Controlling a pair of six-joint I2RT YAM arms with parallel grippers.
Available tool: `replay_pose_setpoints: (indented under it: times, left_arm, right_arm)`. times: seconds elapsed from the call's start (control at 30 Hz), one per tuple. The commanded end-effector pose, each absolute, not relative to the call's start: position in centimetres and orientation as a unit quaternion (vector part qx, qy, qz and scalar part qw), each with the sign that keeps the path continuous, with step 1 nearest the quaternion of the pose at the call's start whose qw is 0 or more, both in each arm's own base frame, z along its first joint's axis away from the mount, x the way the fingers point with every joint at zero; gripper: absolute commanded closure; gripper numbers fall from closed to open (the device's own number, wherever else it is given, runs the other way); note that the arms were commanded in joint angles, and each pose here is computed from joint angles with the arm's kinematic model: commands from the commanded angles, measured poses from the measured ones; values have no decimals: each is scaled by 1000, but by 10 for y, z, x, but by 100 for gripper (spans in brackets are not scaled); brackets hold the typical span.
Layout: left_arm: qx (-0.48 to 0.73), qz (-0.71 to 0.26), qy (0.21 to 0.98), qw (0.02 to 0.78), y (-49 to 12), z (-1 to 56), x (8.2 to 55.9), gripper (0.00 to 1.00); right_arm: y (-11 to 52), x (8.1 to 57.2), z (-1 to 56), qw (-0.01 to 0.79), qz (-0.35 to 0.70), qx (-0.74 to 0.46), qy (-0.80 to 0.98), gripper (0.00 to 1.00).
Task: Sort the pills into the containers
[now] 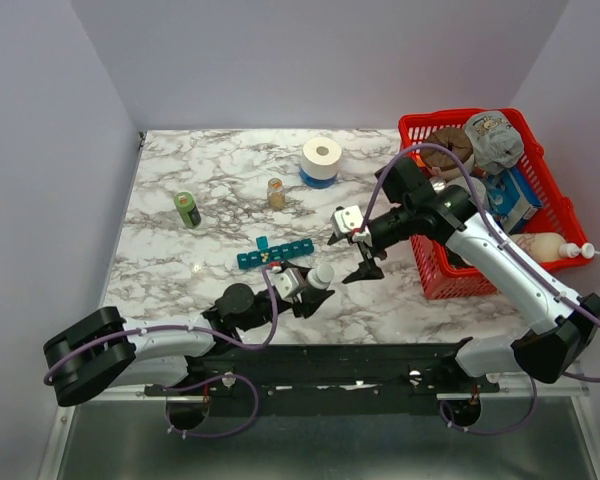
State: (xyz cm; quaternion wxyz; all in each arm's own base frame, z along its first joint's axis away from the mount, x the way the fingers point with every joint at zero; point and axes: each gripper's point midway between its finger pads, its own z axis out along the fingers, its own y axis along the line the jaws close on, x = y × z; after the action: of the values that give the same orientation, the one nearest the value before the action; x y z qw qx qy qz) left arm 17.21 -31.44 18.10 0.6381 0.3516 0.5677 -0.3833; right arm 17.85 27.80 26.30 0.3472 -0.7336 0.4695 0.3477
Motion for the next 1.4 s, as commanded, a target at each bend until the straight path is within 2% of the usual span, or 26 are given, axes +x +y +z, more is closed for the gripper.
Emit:
replay_pose_setpoints:
  times: [0.0,0.3,0.57,0.77,1.2,1.3,1.37]
  left_arm:
    - [357,-422,563,614,-319,188,162,100]
    - [323,-457,568,603,-316,201,169,100]
    - [324,-466,564,600,-316,205,169,100]
    - [322,-467,565,599,-314,202,169,100]
    - [365,-468,557,581,-320,195,160,100]
    - [369,-471,554,579,-320,196,159,100]
    - [372,-473,553,576,-321,196,158,100]
  right_arm:
    - [291,166,260,344,344,-756,438,10]
    - [300,160,239,322,317,-774,444,15]
    - [310,184,238,346,276,-767,465,18]
    - [312,174,250,342,301,-766,453,18]
    - [316,162,237,309,340,-764,453,19]
    - [315,159,235,302,345,-765,452,21]
    - [314,158,231,293,348,-765,456,28]
